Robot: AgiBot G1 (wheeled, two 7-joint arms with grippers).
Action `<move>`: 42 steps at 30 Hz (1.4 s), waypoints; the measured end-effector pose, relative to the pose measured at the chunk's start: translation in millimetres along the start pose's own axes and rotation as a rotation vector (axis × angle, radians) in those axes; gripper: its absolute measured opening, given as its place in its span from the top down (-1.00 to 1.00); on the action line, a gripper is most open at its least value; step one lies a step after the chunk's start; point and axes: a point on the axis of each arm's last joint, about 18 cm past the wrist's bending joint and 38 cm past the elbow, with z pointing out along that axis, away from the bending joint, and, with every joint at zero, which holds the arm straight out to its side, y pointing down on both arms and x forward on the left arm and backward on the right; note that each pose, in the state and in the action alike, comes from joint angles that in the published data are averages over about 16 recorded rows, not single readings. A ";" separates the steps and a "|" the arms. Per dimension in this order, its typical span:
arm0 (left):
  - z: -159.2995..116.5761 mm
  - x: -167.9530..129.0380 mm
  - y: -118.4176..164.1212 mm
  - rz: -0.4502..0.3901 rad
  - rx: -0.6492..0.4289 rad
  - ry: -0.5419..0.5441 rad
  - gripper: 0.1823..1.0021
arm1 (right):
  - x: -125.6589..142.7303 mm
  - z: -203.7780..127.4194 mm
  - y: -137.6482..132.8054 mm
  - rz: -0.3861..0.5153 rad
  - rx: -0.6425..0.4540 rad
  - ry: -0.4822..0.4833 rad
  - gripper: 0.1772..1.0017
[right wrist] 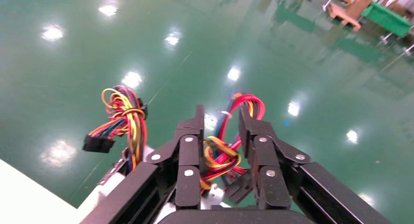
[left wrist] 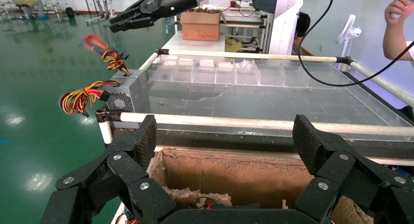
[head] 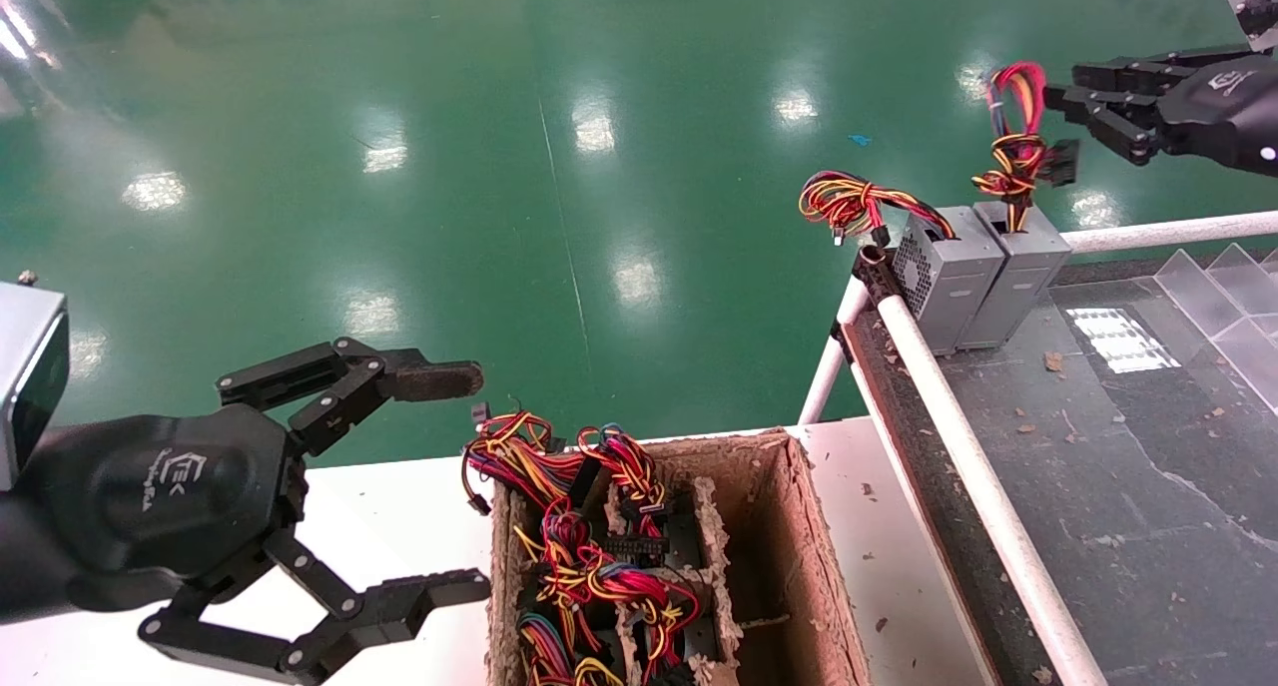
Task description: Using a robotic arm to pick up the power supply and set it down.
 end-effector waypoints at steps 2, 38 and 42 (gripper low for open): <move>0.0 0.0 0.0 0.000 0.000 0.000 -1.00 | -0.5 -1.3 -0.2 0.004 0.004 -0.006 0.64; -0.1 -0.1 0.1 0.000 0.000 0.000 -1.00 | -97.7 -34.1 -8.4 0.054 0.256 -0.341 -0.91; -0.1 -0.1 0.1 0.000 0.000 0.000 -1.00 | -116.1 -41.9 -10.1 0.063 0.279 -0.405 -0.95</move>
